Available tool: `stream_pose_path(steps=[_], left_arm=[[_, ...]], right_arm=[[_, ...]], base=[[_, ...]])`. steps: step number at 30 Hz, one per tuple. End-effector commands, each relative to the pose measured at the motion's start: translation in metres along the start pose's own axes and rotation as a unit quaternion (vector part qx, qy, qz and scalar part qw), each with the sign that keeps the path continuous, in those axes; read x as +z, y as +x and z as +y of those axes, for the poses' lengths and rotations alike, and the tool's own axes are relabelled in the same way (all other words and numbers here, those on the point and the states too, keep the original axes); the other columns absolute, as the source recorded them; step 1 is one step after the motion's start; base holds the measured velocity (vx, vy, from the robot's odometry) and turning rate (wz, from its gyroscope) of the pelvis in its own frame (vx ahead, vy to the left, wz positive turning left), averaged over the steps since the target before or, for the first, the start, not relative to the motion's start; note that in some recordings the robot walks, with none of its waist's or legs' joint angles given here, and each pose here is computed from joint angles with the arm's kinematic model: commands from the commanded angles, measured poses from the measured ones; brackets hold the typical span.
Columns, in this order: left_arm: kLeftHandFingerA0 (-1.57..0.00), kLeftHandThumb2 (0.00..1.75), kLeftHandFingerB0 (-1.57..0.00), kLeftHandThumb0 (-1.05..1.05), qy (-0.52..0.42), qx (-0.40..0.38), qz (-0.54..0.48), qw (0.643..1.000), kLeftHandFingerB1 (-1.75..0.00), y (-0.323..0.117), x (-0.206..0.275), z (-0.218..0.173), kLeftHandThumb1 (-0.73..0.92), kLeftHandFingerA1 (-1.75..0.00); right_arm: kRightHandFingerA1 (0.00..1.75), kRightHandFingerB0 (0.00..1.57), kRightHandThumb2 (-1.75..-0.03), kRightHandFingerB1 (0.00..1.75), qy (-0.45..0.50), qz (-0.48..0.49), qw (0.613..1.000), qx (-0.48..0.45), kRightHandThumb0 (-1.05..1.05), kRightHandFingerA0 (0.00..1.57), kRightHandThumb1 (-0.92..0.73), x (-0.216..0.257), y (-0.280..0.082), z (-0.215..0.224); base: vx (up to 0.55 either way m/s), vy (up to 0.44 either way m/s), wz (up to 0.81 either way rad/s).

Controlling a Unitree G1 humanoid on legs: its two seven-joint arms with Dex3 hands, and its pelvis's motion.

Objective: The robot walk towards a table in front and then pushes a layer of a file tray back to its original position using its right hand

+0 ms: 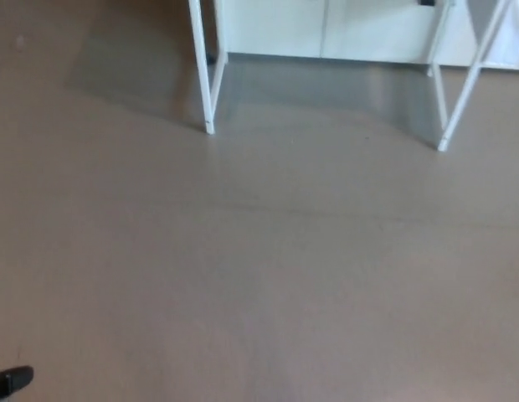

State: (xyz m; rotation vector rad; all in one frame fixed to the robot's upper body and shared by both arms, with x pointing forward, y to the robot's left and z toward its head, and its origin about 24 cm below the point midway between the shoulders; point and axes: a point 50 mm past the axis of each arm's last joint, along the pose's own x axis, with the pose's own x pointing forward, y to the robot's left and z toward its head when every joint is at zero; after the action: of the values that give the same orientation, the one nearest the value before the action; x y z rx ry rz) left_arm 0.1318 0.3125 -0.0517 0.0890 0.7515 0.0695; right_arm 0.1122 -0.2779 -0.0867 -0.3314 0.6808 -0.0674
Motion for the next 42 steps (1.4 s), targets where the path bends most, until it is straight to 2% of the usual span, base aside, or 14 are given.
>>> stream_pose_path(steps=[1, 13, 28, 42], left_arm=[[-0.3, 0.84, -0.2, -0.08, 0.001, 0.001, 0.011, 1.0, -0.5, -0.0021, -0.0031, 0.0048, 0.41, -0.55], [-0.29, 0.84, -0.21, -0.08, 0.004, 0.003, 0.014, 1.0, -0.5, -0.0019, -0.0068, 0.0038, 0.4, -0.55], [-0.27, 0.84, -0.2, -0.08, 0.004, -0.003, 0.013, 1.0, -0.5, -0.002, -0.005, 0.0033, 0.41, -0.54], [-0.27, 0.83, -0.2, -0.09, 0.005, -0.003, 0.015, 1.0, -0.5, -0.0016, -0.0072, 0.0038, 0.39, -0.54]], right_arm=[[0.62, 0.38, -0.79, 0.48, -0.009, -0.004, 1.0, -0.005, -0.59, 0.54, -0.45, 0.0006, -0.0008, -0.0021], [0.62, 0.38, -0.8, 0.48, -0.004, -0.002, 1.0, -0.001, -0.58, 0.55, -0.44, -0.0005, -0.0017, -0.0018], [0.62, 0.38, -0.8, 0.48, -0.024, -0.004, 1.0, -0.001, -0.6, 0.54, -0.46, 0.0008, -0.0008, -0.0023], [0.63, 0.37, -0.8, 0.48, -0.03, -0.001, 1.0, -0.002, -0.6, 0.56, -0.46, -0.0014, -0.0004, -0.0017]], base=[[0.29, -0.013, 0.03], [0.41, 0.097, -0.2], [0.41, -0.042, 0.18], [0.37, 0.048, -0.13]])
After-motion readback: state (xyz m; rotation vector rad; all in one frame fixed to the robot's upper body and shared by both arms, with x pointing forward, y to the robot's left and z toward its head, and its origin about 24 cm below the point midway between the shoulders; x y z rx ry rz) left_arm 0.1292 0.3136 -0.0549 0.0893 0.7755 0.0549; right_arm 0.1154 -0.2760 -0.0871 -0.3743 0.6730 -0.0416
